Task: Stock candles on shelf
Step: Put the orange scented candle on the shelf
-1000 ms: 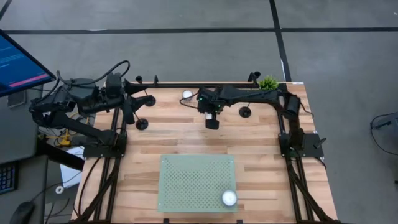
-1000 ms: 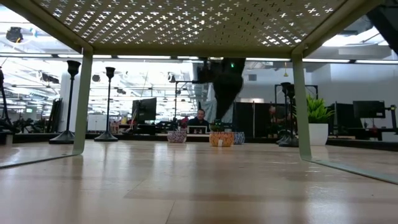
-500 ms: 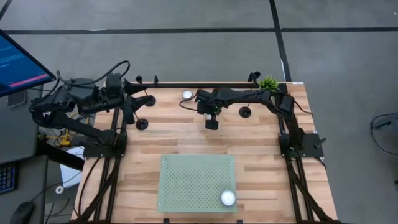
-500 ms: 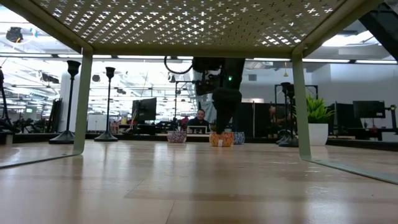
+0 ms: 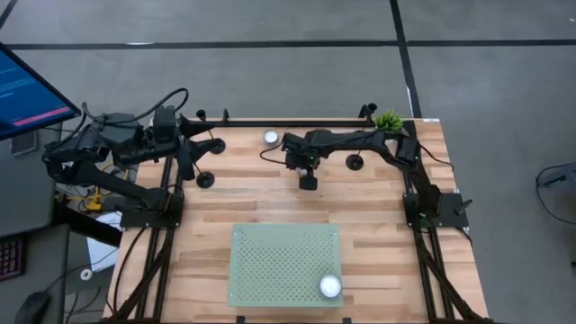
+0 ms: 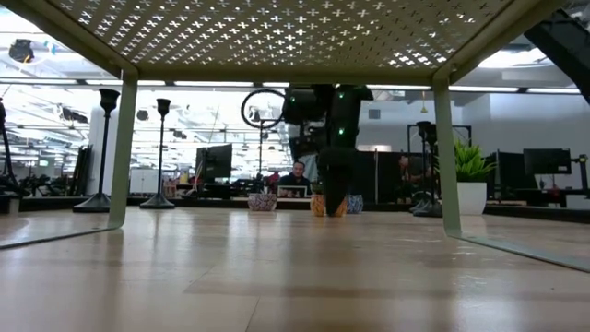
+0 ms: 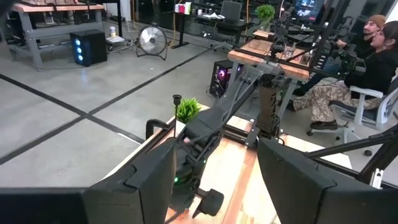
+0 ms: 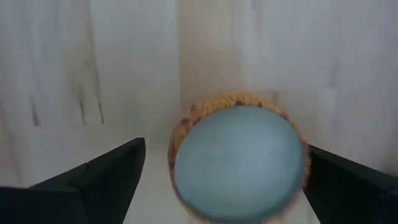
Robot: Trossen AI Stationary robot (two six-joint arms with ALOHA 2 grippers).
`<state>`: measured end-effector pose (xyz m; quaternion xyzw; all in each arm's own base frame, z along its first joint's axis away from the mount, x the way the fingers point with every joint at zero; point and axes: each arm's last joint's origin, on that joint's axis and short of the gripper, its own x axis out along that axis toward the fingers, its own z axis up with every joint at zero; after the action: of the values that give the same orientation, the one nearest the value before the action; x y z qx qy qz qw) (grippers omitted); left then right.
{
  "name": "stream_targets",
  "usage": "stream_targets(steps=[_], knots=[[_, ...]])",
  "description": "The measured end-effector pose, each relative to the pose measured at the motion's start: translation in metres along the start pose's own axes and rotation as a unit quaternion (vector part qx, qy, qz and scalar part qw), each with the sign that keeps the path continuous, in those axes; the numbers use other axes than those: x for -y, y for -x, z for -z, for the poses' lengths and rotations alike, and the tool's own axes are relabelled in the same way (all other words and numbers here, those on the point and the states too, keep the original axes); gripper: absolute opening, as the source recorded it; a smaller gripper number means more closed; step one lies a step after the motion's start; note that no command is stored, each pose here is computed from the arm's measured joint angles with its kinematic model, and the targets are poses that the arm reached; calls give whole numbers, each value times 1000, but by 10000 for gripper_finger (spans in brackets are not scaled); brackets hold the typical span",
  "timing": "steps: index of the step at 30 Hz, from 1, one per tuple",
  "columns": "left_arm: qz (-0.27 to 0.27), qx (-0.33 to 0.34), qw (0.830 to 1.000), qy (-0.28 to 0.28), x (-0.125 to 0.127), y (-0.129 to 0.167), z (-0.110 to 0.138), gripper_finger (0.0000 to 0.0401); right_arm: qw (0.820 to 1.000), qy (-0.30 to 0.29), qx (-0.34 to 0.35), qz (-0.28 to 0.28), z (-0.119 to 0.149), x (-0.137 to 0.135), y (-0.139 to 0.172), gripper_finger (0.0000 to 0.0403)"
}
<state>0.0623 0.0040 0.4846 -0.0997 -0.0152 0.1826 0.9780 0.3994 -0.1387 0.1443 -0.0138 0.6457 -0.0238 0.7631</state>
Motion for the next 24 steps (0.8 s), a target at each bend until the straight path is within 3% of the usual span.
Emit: stream_targets(steps=[6,17,24], knots=[[0,0,1000,0,0,0,0,226,1000,7,6,15,-3,-4,1,370],[0,0,1000,-8,0,0,0,226,1000,4,13,4,-4,-5,2,282],[0,0,1000,-8,0,0,0,226,1000,6,12,3,-5,-11,6,280]])
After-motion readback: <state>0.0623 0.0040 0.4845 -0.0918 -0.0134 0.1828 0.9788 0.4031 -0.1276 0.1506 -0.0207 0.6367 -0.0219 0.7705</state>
